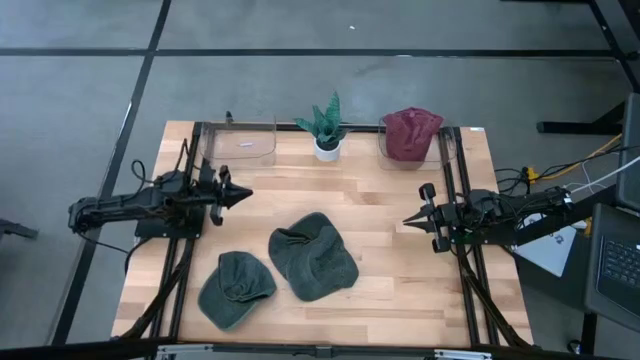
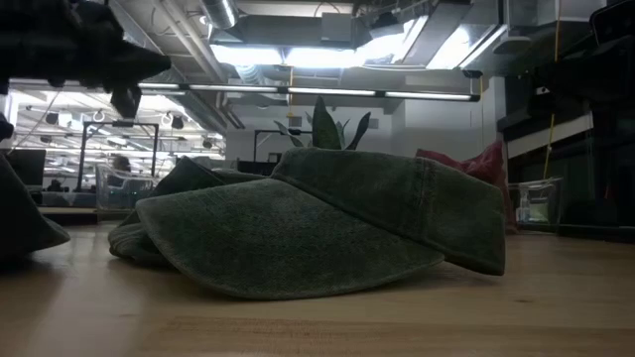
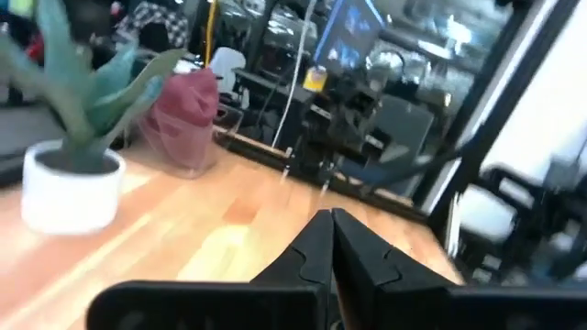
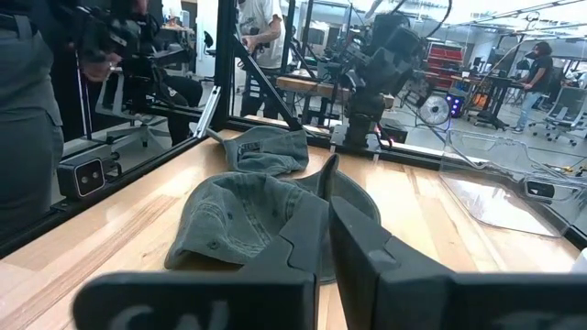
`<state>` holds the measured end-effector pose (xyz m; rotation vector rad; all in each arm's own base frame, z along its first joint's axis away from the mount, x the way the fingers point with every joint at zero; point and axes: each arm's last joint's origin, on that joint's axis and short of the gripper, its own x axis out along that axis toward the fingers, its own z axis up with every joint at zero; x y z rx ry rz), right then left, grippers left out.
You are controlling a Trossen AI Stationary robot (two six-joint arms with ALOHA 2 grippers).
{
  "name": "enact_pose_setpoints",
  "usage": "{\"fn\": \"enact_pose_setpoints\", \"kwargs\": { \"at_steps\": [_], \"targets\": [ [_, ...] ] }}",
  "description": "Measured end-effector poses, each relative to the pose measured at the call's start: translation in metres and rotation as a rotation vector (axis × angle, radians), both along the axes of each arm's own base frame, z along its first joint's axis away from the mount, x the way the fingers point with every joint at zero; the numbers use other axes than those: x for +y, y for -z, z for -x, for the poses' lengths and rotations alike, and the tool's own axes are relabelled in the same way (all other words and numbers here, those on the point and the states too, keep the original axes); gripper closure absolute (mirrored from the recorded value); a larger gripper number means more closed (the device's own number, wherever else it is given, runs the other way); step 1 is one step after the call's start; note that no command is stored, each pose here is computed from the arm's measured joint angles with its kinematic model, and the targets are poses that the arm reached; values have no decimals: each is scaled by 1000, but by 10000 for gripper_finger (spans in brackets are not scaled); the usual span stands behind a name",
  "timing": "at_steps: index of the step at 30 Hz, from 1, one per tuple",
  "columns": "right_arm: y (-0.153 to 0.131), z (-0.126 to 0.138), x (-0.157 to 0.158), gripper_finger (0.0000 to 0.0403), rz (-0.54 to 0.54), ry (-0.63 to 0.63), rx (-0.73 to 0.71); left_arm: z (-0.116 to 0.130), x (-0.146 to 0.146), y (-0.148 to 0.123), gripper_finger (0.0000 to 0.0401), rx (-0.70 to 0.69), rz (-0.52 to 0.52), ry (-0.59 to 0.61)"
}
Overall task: Pick & Place hat
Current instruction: Put the right black cap into the left transparent bin
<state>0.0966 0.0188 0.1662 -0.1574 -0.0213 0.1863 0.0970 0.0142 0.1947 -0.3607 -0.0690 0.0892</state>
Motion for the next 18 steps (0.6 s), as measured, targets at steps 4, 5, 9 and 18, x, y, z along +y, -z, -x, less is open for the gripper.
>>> {"fn": "enact_pose_setpoints", "kwargs": {
  "at_steps": [4, 5, 9, 18],
  "targets": [
    [0, 0, 0, 377, 0, 0, 0, -6, -3, -19, 397, 35, -147, 28],
    [0, 0, 0, 377, 0, 0, 0, -9, -4, -22, 397, 53, -176, 39],
    [0, 0, 0, 377, 0, 0, 0, -20, -8, -39, 397, 95, -293, 78],
    [0, 0, 0, 377, 0, 0, 0, -47, -21, -65, 397, 156, -532, 194]
  ]
}}
